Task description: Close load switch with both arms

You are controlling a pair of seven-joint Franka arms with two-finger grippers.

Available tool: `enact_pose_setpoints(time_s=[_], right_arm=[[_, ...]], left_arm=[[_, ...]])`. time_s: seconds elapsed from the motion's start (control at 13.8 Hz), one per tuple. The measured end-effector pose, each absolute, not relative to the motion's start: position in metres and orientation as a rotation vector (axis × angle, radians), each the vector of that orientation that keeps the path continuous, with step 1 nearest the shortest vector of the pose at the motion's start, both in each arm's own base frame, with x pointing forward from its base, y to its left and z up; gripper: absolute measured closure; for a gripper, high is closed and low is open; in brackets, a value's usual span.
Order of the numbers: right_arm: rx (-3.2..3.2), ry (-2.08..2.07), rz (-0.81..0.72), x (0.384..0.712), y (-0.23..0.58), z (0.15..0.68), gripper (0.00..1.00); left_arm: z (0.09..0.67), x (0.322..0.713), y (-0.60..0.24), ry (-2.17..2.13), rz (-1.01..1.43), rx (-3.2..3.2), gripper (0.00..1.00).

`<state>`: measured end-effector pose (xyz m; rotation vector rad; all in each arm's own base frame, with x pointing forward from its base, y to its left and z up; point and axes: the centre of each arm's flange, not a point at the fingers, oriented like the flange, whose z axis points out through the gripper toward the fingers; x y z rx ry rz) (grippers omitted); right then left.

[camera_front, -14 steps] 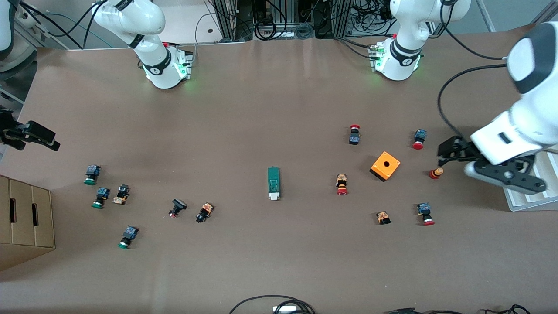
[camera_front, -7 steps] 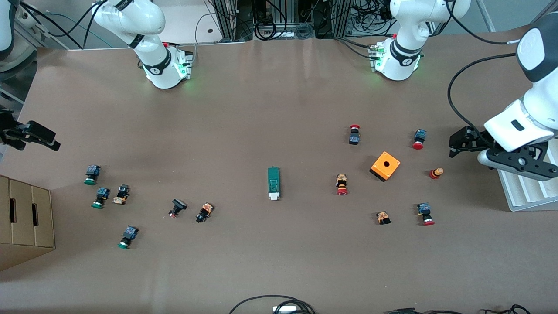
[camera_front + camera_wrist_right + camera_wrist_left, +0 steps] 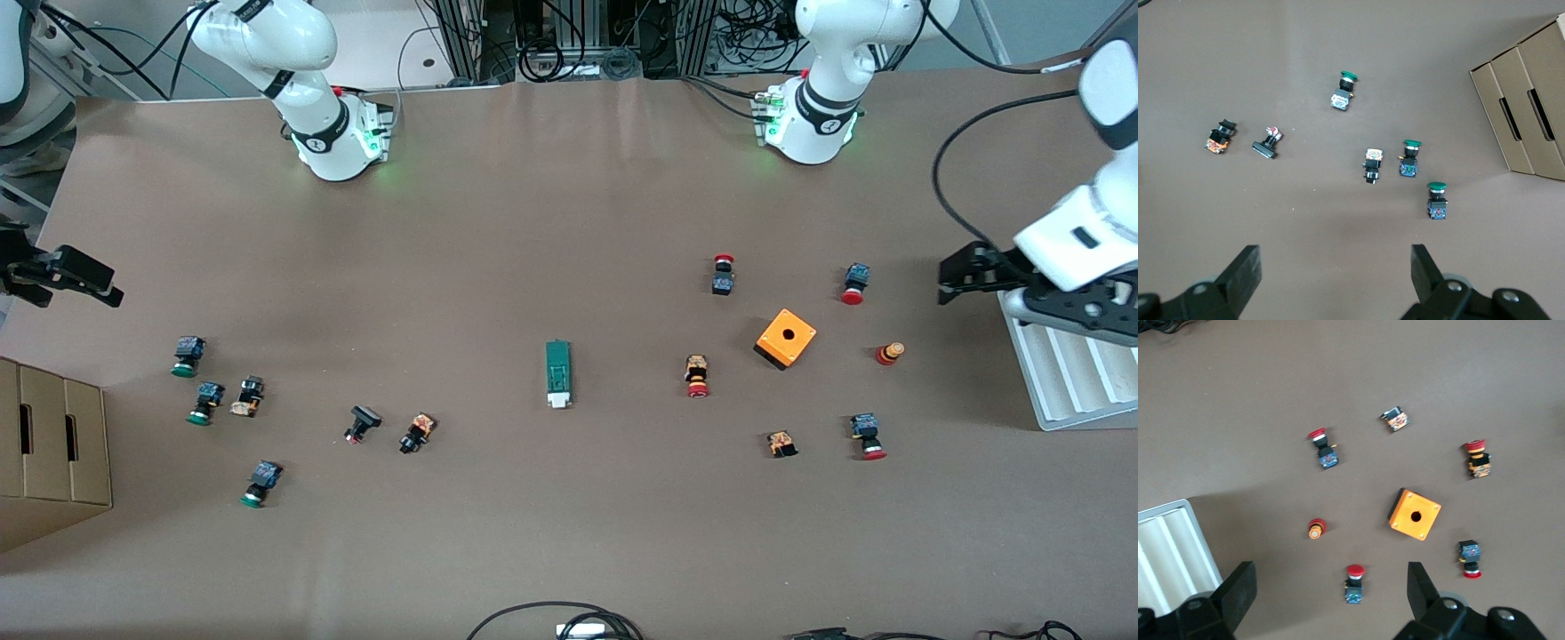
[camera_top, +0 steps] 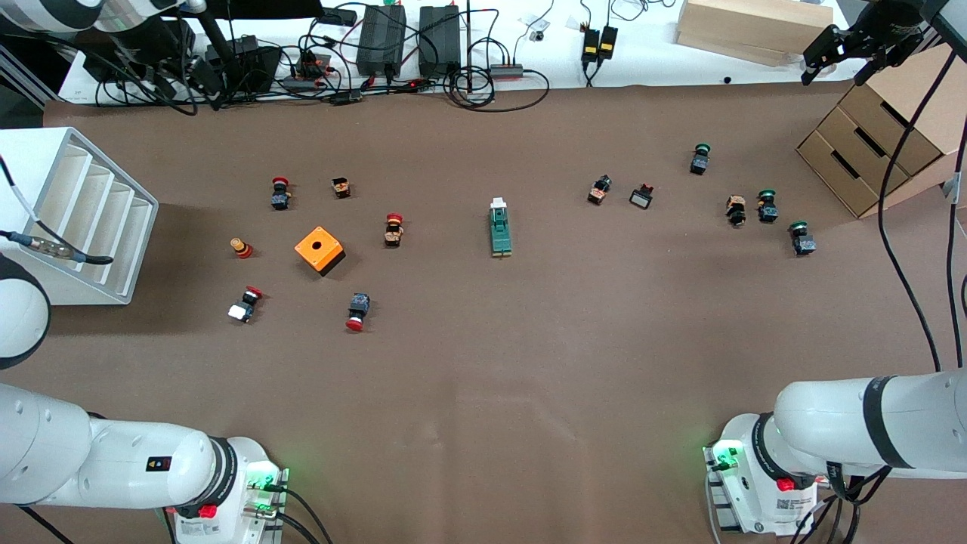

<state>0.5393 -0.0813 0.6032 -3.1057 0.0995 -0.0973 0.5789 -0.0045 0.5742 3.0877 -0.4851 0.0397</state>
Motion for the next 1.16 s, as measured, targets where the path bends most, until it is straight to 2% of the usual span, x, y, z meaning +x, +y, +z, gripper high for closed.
enact_pose_setpoints(time_s=[0.36,1.16], right_arm=[[-3.106,0.097,-0.097,0.539,-0.081,0.603,0.00],[-3.106,0.095,-0.097,0.539,-0.080,0.603,0.00]], left_arm=[[0.572,0.577,0.027,-0.456,0.013,3.128,0.00],[0.574,0.576,0.019,-0.337,-0.002,3.126,0.00]])
